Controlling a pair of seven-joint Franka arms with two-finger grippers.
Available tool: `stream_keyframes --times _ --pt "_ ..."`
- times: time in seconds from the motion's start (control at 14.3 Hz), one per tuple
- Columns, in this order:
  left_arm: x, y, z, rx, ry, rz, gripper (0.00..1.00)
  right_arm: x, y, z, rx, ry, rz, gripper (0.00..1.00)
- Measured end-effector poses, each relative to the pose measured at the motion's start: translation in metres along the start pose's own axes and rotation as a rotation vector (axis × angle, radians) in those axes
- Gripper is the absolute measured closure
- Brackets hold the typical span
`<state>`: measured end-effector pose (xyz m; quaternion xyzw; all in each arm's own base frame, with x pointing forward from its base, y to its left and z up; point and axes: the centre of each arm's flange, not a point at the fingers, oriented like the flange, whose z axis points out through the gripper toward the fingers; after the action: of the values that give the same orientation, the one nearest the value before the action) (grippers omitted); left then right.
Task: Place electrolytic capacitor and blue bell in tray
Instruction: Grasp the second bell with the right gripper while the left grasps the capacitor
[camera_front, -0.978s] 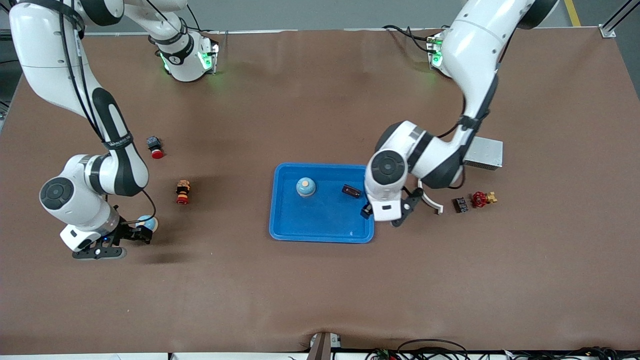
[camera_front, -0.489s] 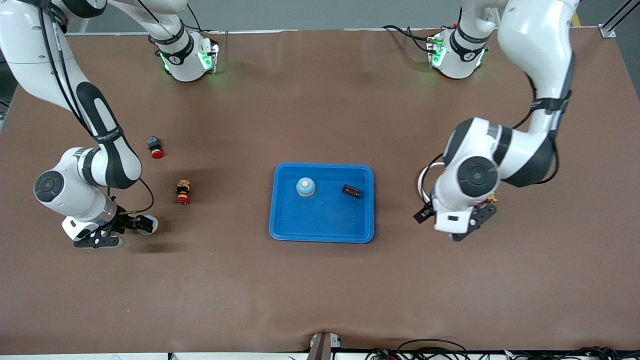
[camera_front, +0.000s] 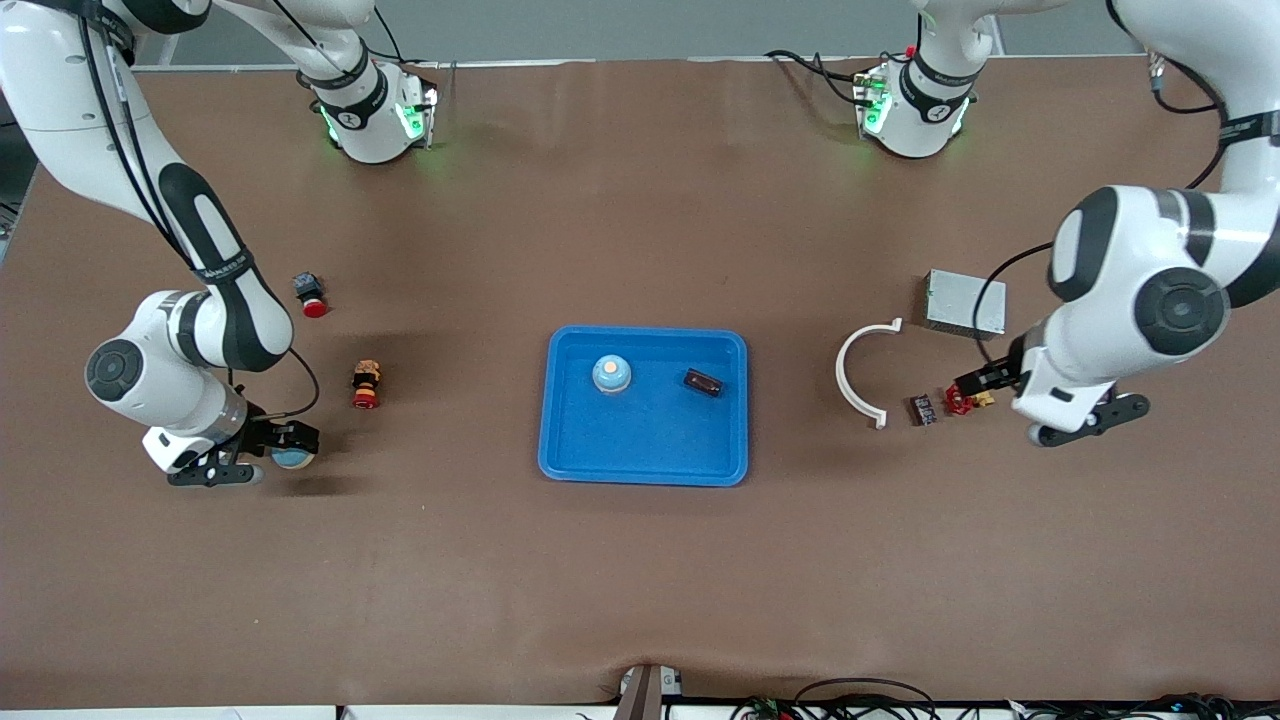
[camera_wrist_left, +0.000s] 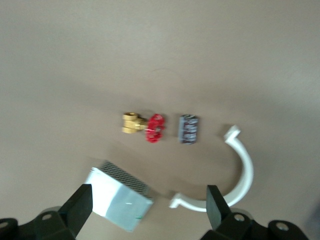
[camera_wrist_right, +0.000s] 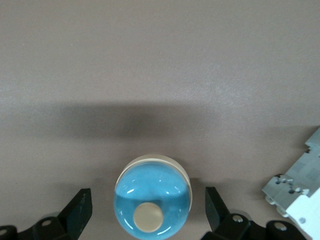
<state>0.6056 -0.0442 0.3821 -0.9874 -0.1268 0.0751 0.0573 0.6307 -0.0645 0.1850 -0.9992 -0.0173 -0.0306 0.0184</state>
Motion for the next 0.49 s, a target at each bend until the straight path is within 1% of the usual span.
stream_keyframes --times 0.14,0.21,0.42,0.49 --pt "0.002 -0.025 0.013 -0.014 0.021 0.057 0.0 0.0 -0.001 0.0 0.001 0.0 -0.001 0.0" --pt "0.003 -0.033 0.022 -0.024 0.044 0.071 0.0 0.0 -0.001 0.0 0.001 0.0 -0.002 0.0" --pt "0.004 -0.033 0.053 -0.054 0.108 0.088 0.0 0.0 -0.003 0.0 0.003 -0.001 -0.006 0.0" --pt "0.005 -0.028 0.065 -0.063 0.118 0.095 0.0 0.0 -0.004 0.0 0.004 -0.001 -0.01 0.07"
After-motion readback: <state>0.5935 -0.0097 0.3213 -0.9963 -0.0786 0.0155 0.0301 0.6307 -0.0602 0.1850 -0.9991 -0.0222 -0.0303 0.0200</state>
